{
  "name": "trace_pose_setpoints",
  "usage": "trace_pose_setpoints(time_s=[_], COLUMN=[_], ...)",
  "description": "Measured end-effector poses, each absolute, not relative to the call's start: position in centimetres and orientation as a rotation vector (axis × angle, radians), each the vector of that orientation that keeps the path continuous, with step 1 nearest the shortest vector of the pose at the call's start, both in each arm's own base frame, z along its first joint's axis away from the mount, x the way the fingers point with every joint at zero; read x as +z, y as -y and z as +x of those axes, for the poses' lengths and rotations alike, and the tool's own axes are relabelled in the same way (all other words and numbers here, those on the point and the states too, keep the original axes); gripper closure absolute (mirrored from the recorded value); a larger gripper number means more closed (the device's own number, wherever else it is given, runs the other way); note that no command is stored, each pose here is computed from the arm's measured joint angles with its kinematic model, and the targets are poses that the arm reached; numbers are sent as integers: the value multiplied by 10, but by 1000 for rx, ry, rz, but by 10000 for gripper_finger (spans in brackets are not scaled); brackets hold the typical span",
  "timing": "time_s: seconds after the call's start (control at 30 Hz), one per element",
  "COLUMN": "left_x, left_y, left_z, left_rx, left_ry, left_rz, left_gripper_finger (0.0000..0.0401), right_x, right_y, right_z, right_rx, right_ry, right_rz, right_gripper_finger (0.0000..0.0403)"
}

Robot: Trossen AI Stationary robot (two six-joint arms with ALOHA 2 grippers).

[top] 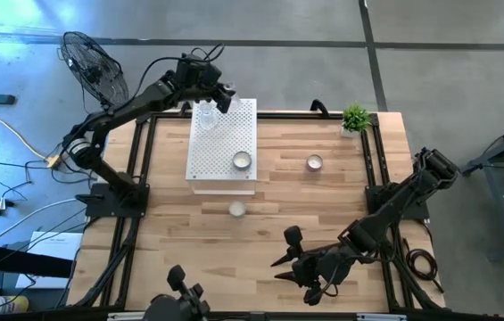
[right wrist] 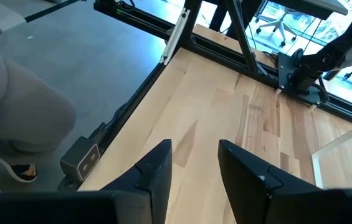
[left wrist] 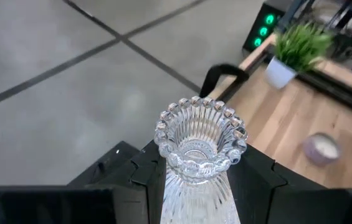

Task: Pick & Place candle stick holders
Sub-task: Put the left transparent candle holder on the shelf

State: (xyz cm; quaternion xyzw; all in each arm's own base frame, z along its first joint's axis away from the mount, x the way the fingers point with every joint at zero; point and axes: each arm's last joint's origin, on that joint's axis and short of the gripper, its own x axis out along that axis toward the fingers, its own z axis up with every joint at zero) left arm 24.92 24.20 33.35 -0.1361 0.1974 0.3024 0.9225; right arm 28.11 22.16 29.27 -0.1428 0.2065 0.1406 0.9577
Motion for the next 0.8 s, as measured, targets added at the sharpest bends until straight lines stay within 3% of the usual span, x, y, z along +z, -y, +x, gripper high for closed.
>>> trace_pose_setpoints(time_s=[0.2,0.8], left_x=[316,312], left_y=[-253,-242], left_z=[255,257], left_rx=[625,560], left_ry=[-450,-538], left_rz=[-297,-278], left_gripper_finger=[271,271], right_x=[293,292], right_y=[-221,-209], right_z=[282,291], right_rx=[283,314], right_ry=[-418,-442], right_rz=[-297,-274], right_gripper_finger=[277,277])
